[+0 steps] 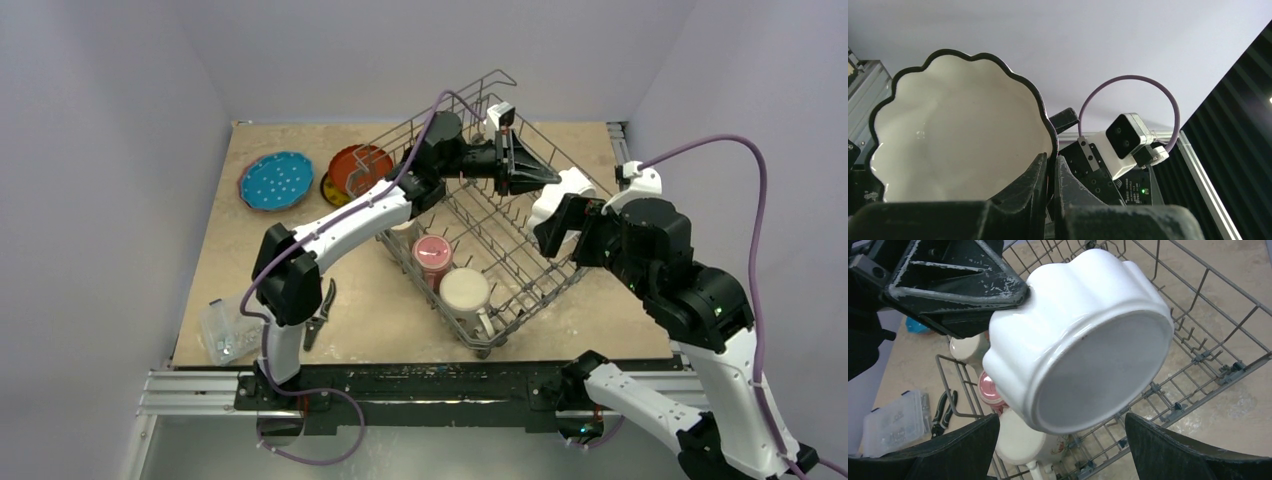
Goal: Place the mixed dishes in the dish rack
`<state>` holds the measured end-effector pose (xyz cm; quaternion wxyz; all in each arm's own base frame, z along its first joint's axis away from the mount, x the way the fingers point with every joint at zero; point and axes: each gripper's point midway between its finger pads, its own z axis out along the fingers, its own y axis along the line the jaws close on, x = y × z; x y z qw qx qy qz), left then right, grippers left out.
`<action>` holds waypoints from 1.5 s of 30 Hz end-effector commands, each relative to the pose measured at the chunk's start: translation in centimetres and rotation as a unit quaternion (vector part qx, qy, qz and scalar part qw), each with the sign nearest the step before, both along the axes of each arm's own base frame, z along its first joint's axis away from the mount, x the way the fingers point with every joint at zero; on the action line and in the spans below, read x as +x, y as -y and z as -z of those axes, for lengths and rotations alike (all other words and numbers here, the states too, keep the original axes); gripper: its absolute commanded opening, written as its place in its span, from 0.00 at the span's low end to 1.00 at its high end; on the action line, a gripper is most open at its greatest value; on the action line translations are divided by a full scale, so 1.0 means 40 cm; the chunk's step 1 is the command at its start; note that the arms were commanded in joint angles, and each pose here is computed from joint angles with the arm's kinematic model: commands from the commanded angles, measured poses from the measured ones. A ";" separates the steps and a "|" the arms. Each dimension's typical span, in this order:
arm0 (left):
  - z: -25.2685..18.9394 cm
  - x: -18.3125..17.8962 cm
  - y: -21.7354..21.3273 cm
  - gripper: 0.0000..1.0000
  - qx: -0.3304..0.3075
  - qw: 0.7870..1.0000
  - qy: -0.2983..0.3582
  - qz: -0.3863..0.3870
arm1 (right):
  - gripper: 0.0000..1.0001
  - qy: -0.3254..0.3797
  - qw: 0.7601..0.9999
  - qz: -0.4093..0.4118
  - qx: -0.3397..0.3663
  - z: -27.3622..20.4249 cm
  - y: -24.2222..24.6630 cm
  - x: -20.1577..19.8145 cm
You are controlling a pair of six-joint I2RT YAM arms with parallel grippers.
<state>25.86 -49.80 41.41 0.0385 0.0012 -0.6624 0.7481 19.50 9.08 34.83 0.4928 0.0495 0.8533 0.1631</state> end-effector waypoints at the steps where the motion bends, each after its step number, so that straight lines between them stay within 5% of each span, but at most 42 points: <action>1: -0.147 -0.007 -0.088 0.00 -0.030 0.998 0.021 -0.056 | 0.98 0.031 0.999 0.007 -0.031 -0.025 0.003 0.050; 11: -0.081 0.097 -0.204 0.00 0.106 0.970 -0.010 -0.220 | 0.98 0.067 0.995 -0.003 -0.072 -0.076 -0.110 0.147; 24: -0.095 0.179 -0.340 0.00 0.126 0.939 -0.050 -0.316 | 0.98 0.114 0.990 0.022 -0.076 -0.080 -0.269 0.267; 33: -0.102 0.206 -0.402 0.00 0.121 0.922 -0.059 -0.363 | 0.88 0.105 0.992 0.013 -0.065 -0.042 -0.361 0.318; 36: -0.097 0.204 -0.415 0.00 0.126 0.918 -0.060 -0.372 | 0.71 0.108 0.992 0.006 -0.062 -0.041 -0.378 0.328; 41: -0.063 0.212 -0.439 0.00 0.147 0.904 -0.058 -0.396 | 0.02 0.112 0.992 -0.027 -0.047 -0.042 -0.419 0.328; 45: -0.042 0.213 -0.452 0.00 0.157 0.898 -0.056 -0.408 | 0.00 0.110 0.992 -0.044 -0.041 -0.031 -0.438 0.327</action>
